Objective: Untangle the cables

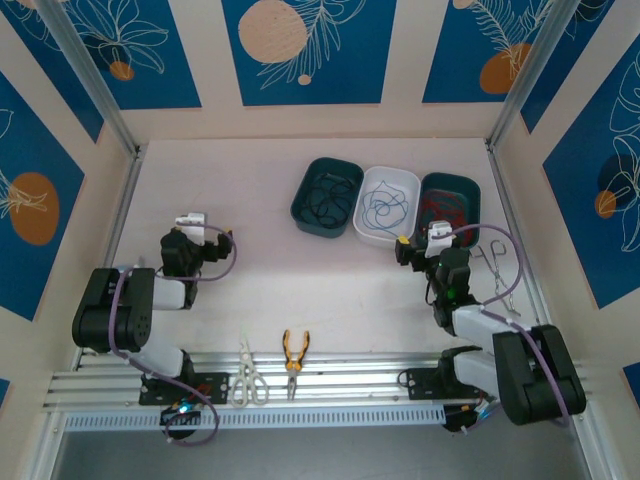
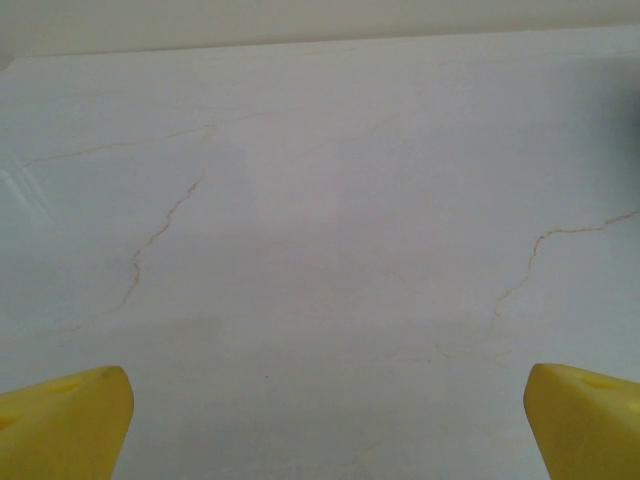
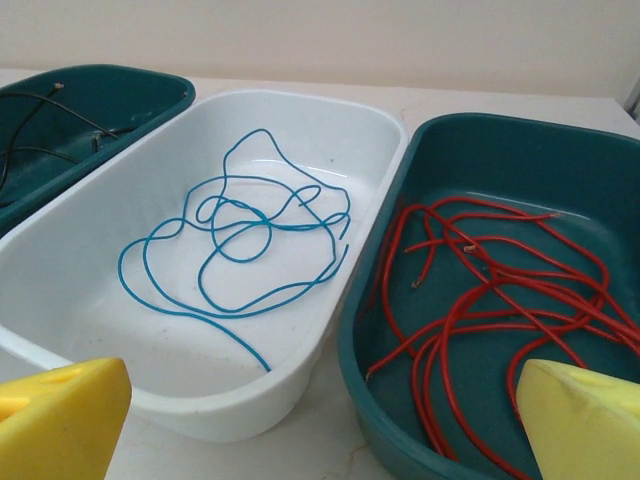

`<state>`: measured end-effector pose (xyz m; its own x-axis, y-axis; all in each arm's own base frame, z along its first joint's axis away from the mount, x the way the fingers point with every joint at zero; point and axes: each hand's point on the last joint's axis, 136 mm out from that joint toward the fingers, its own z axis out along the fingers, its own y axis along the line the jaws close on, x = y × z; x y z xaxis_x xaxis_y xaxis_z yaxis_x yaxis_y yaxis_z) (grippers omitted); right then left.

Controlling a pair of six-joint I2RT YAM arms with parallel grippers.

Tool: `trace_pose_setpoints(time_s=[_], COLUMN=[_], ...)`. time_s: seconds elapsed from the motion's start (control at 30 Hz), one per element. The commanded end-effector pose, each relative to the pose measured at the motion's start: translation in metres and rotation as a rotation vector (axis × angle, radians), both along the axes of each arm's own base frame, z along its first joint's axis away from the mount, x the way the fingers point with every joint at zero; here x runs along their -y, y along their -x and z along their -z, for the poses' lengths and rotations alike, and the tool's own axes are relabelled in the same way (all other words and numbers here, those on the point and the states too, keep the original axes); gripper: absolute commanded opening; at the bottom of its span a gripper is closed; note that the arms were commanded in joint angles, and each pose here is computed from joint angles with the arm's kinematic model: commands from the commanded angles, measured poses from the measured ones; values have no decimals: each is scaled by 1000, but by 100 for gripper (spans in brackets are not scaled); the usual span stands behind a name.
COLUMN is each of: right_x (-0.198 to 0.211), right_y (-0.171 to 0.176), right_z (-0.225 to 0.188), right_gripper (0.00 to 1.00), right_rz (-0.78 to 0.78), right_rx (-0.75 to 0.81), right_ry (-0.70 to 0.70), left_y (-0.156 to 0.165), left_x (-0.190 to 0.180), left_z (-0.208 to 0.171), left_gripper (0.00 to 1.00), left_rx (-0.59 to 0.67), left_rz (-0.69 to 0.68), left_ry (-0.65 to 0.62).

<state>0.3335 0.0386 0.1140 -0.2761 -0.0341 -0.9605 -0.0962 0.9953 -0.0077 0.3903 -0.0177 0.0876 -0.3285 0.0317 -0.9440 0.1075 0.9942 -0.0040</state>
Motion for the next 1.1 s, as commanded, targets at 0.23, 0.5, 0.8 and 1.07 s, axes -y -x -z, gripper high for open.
trace_pose_setpoints(time_s=[0.23,0.5,0.8,1.07], right_x=[-5,2,3,-12], right_y=[-33,-35,-39,-54], right_z=[-7,7,9,17], right_gripper=[99,99,99,99], right_rz=[-40,-15,-88,-188], right_rx=[70,74,27,-93], right_ry=[-22,-50,-122,-129], left_y=[-3,-3,-3,-2], left_x=[-2,-2,-2,-2], left_z=[-7,-7,-6,-6], left_gripper=[100,100,100,100], left_rx=[29,29,29,27], left_rz=[-19,-18,-19,-18], left_ry=[6,6,6,6])
